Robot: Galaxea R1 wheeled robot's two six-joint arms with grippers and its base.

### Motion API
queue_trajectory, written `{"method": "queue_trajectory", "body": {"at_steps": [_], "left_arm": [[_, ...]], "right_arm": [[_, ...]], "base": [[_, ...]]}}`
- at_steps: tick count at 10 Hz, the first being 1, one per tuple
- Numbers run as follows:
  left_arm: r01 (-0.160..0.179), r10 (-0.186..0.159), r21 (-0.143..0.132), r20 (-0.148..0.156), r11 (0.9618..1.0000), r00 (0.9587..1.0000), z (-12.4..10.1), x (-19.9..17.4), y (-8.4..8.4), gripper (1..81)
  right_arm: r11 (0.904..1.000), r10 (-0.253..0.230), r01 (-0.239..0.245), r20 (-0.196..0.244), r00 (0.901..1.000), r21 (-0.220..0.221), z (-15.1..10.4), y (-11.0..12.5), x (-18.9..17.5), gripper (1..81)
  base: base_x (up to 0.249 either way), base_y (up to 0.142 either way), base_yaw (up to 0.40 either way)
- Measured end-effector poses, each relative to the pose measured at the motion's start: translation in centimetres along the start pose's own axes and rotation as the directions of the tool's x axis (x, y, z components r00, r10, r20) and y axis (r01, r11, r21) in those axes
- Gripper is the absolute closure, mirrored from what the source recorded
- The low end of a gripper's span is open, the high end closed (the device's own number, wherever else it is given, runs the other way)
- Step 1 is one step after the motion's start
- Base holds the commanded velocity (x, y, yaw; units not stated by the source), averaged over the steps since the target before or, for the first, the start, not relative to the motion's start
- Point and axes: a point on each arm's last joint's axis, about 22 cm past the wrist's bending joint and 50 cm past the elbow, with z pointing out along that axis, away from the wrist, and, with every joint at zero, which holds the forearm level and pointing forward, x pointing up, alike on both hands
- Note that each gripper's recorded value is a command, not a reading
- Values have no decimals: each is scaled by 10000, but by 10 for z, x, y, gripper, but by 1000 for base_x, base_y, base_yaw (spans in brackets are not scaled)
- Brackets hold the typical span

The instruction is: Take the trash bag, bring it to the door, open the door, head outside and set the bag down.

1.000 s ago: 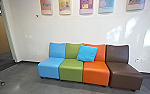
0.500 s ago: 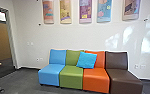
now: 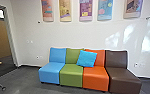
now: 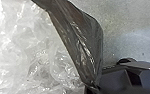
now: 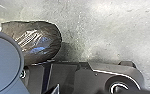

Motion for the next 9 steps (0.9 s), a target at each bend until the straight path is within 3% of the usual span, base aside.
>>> {"method": "queue_trajectory", "body": {"at_steps": [3,5,8,9], "left_arm": [[42,-45,109,223,9999,9997,-17,-23,8,811],[105,-112,155,417,9998,9991,-24,-38,20,811],[112,-125,189,723,9998,9973,-37,-59,37,811],[82,-93,129,846,9999,9964,-42,-68,46,811]], "right_arm": [[9995,307,-305,590,9978,-48,2,-14,-45,10],[9985,451,-430,607,9971,-349,-12,-6,-56,10],[9982,581,-567,900,9942,-180,-8,-36,-82,10],[9970,662,-619,954,9932,-466,-4,-31,-90,10]], "base": [[0,0,0],[0,0,0],[0,0,0],[0,0,0]]}}
